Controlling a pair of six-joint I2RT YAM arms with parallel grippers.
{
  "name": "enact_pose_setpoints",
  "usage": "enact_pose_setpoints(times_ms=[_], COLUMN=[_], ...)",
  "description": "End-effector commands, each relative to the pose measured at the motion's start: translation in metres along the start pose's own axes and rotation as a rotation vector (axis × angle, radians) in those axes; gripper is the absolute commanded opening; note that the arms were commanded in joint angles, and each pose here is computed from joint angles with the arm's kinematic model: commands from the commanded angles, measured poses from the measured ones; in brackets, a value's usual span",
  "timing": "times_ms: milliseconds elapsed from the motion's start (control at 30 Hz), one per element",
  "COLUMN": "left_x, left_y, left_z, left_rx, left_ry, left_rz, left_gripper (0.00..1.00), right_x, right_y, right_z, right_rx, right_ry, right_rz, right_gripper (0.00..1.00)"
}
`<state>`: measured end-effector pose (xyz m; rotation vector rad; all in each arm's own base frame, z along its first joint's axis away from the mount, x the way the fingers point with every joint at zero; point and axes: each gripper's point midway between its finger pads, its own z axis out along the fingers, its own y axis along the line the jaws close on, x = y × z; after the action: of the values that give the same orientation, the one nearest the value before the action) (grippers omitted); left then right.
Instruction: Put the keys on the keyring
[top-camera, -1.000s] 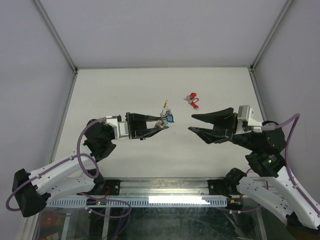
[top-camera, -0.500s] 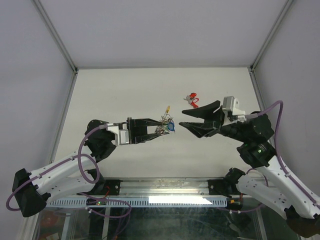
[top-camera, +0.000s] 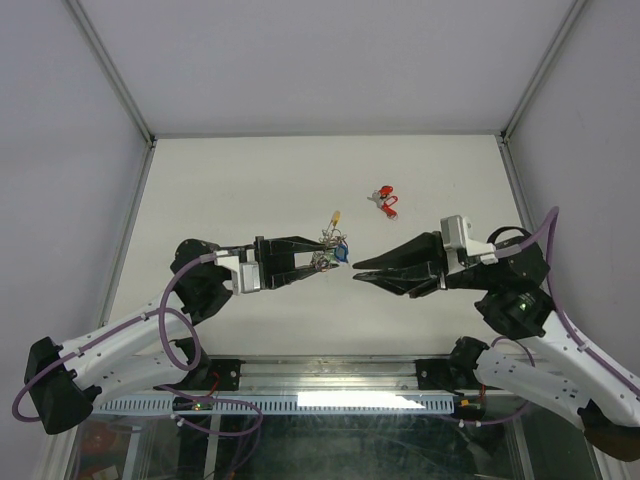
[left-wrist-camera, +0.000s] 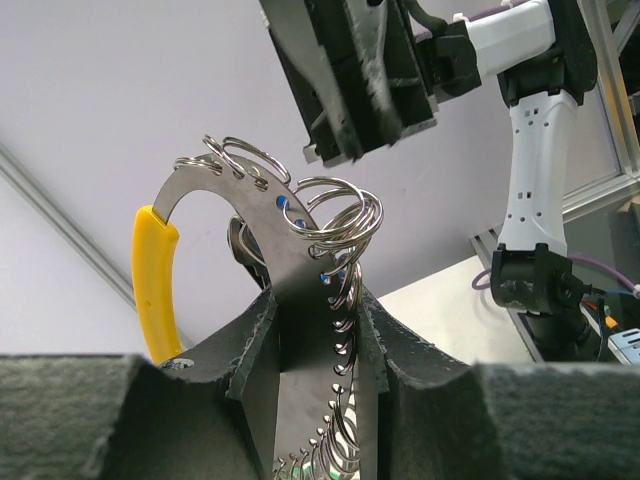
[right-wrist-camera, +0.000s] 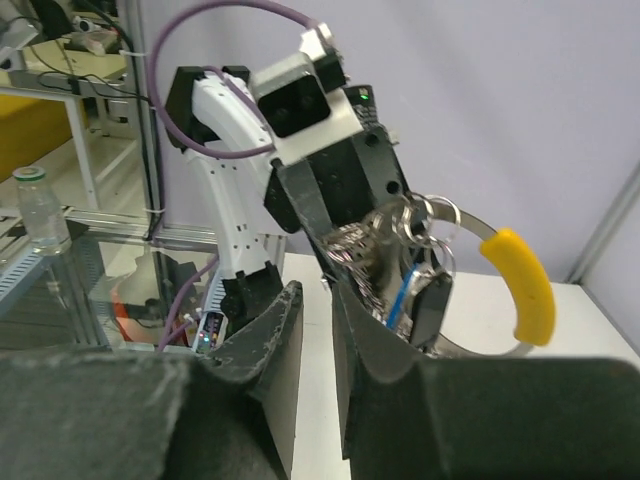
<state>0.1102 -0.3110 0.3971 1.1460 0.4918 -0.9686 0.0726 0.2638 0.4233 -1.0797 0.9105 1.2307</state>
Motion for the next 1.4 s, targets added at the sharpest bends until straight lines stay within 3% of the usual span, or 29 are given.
enact_pose_setpoints(times_ms=[0,367,600,1367], left_x=[-0.015,-0.019,-0.021,-0.027], left_y=[0.002,0.001,0.001,0.001], left_z=[0.000,0.000,0.000,0.000], left_rx=[-0.003,0.001,0.003,0.010], left_ry=[-0.044,-0.049,-0.053,-0.067], left_rz=[0.069,0.072,0.077,0.090], left_gripper=[0.00,0.00,0.00,0.00], right_x=[-0.031,-0.024,-0.022,-0.005], right_y=[0.012,0.002,-0.004,-0.009], right_z=[0.004,0.022,0.025,0.027], right_rx=[-0.034,0.012,0.043,0.073], right_ry=[-0.063,-0.084,-0.091,-0.047], right_rz=[-0.058,-0.058,-0.041,0.017], right_gripper=[0.22,0.36,0.31,0.30])
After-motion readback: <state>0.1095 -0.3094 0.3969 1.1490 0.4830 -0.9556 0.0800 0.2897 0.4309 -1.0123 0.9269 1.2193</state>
